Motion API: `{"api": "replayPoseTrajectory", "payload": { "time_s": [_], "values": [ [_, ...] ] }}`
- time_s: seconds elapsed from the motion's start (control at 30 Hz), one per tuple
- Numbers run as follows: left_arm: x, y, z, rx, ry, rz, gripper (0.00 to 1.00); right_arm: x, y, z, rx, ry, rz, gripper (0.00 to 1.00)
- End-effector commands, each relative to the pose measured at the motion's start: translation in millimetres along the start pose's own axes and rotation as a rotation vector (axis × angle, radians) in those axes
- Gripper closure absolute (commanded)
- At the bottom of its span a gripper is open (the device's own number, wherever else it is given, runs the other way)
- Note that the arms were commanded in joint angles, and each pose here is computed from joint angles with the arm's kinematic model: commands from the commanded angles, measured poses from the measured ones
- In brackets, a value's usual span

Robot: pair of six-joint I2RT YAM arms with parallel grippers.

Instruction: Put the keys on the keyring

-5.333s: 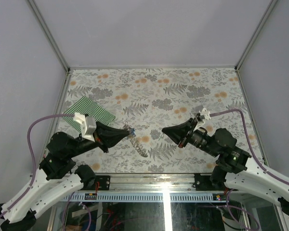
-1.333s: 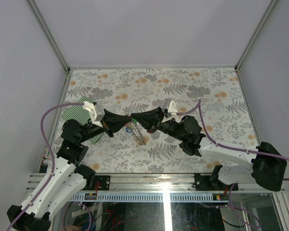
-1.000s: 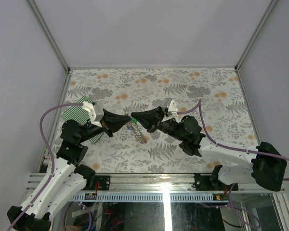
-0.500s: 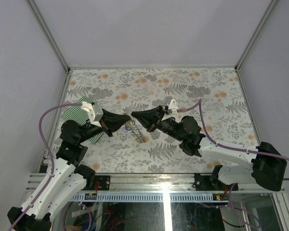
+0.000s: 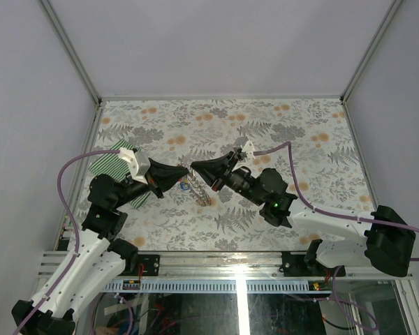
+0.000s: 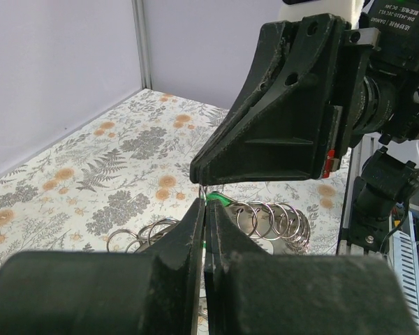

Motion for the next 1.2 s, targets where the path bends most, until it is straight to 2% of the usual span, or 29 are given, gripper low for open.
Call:
{"api": "replayPoseTrajectory", "payload": {
  "time_s": [0.0, 0.27, 0.47, 0.8, 1.0, 1.17],
  "values": [
    [-11.4, -0.6, -21.8, -0.095, 0.088, 0.053, 1.00, -11.2, 5.1, -14.9, -0.015, 0.059, 0.137, 0.87],
    [-9.8, -0.3, -20.9, -0.095, 0.084, 0.046, 1.00, -11.1, -12.1, -36.3, -0.069, 0.043, 0.137, 0.69],
    [-11.2, 1.6, -21.3, -0.096, 0.064, 0.067, 1.00, -7.7, -37.9, -54.0, -0.082, -0.046, 0.087, 0.64],
    [-31.3, 1.7, -20.8, -0.069, -0.068, 0.226, 1.00, -4.3, -103.9, -60.3, 0.117, -0.211, -0.002, 0.64],
    [-41.7, -3.8, -11.3, -0.062, -0.178, 0.297, 1.00, 1.7, -138.6, -64.9, 0.231, -0.228, -0.075, 0.65],
    [-54.4, -15.3, -11.6, -0.100, -0.202, 0.313, 1.00, 11.6, -158.4, -62.4, 0.304, -0.203, -0.178, 0.64]
  ]
}}
Point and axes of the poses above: each gripper's point midway between its finger pads, its own y axis out along the fingers, its own x axis along the line the jaws close on, z = x × y, the point moved 8 cm from there along -y, back along the fingers, and after that the axes turned 15 degrees about -y, right-handed, at the moved point
